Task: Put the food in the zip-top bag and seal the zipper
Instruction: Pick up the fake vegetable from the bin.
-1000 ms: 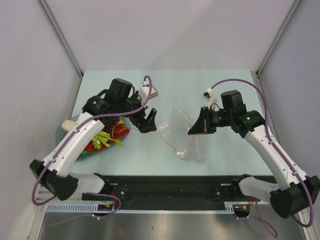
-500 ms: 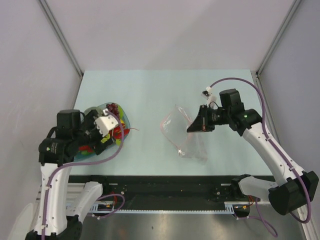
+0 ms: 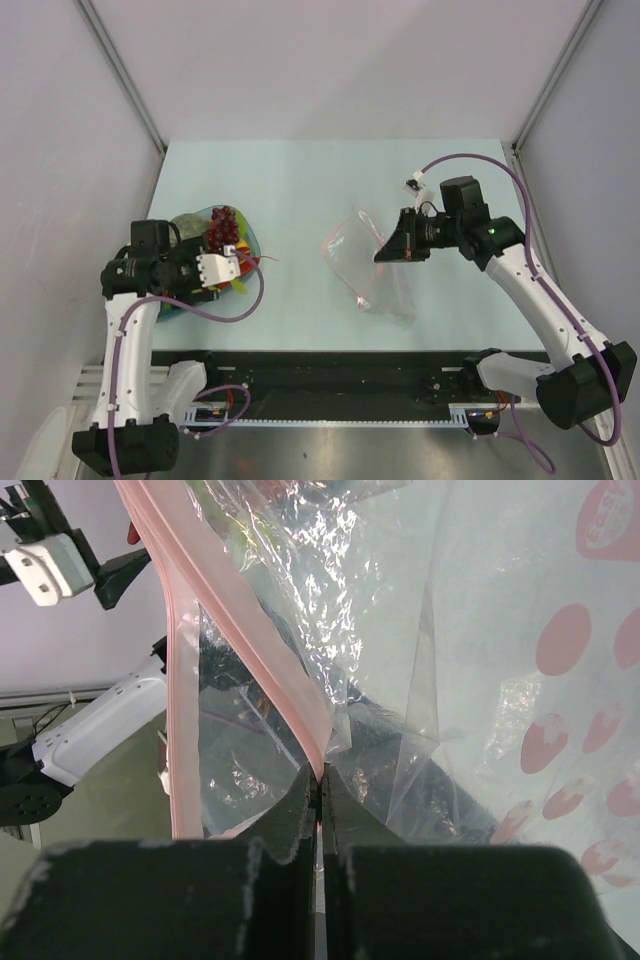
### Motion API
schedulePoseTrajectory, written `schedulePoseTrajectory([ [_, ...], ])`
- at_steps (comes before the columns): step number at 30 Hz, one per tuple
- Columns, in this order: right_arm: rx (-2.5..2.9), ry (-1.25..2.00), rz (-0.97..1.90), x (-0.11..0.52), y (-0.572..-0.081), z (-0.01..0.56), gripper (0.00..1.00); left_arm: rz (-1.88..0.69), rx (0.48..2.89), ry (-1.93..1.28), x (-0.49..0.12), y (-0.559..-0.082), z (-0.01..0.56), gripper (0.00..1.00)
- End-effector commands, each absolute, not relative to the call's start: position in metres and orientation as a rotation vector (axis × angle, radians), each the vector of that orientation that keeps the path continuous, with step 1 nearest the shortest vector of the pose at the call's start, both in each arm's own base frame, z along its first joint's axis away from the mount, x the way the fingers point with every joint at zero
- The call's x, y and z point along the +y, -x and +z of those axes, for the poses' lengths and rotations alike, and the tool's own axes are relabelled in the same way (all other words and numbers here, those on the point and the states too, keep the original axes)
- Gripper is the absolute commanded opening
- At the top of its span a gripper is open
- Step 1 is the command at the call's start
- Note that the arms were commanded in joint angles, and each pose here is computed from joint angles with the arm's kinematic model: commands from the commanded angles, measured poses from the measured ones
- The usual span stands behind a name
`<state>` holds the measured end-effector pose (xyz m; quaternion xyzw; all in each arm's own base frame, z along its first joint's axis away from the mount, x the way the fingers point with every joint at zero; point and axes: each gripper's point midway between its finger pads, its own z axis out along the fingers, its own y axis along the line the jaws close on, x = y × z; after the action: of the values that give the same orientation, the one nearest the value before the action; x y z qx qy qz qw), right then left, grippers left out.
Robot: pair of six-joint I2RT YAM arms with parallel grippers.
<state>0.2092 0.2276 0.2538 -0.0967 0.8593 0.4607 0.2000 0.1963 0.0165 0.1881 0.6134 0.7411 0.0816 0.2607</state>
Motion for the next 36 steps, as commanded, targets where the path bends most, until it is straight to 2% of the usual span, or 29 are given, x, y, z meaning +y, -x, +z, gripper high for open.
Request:
schedulePoseTrajectory([
  [1,2.338,0.304,1.296,0.23,-0.214,0.271,0.0,0.33,1.871,-1.774,0.024,-0.22,0.189,0.88],
  [9,2.336,0.297,1.3,0.229,-0.216,0.271,0.0,0.433,1.804,-1.833,0.033,-0.246,0.175,0.85],
  [16,2.335,0.303,1.308,0.23,-0.217,0.27,0.0,0.402,1.791,-1.828,0.029,-0.258,0.171,0.76],
  [29,2.343,0.308,1.315,0.231,-0.22,0.265,0.0,0.372,1.764,-1.897,0.027,-0.252,0.147,0.79],
  [32,2.346,0.305,1.314,0.231,-0.22,0.265,0.0,0.364,1.758,-1.908,0.026,-0.253,0.143,0.75],
  [35,2.345,0.302,1.314,0.23,-0.221,0.265,0.0,0.345,1.762,-1.915,0.025,-0.254,0.143,0.64],
  [36,2.344,0.305,1.314,0.23,-0.221,0.265,0.0,0.35,1.755,-1.911,0.025,-0.255,0.148,0.56],
])
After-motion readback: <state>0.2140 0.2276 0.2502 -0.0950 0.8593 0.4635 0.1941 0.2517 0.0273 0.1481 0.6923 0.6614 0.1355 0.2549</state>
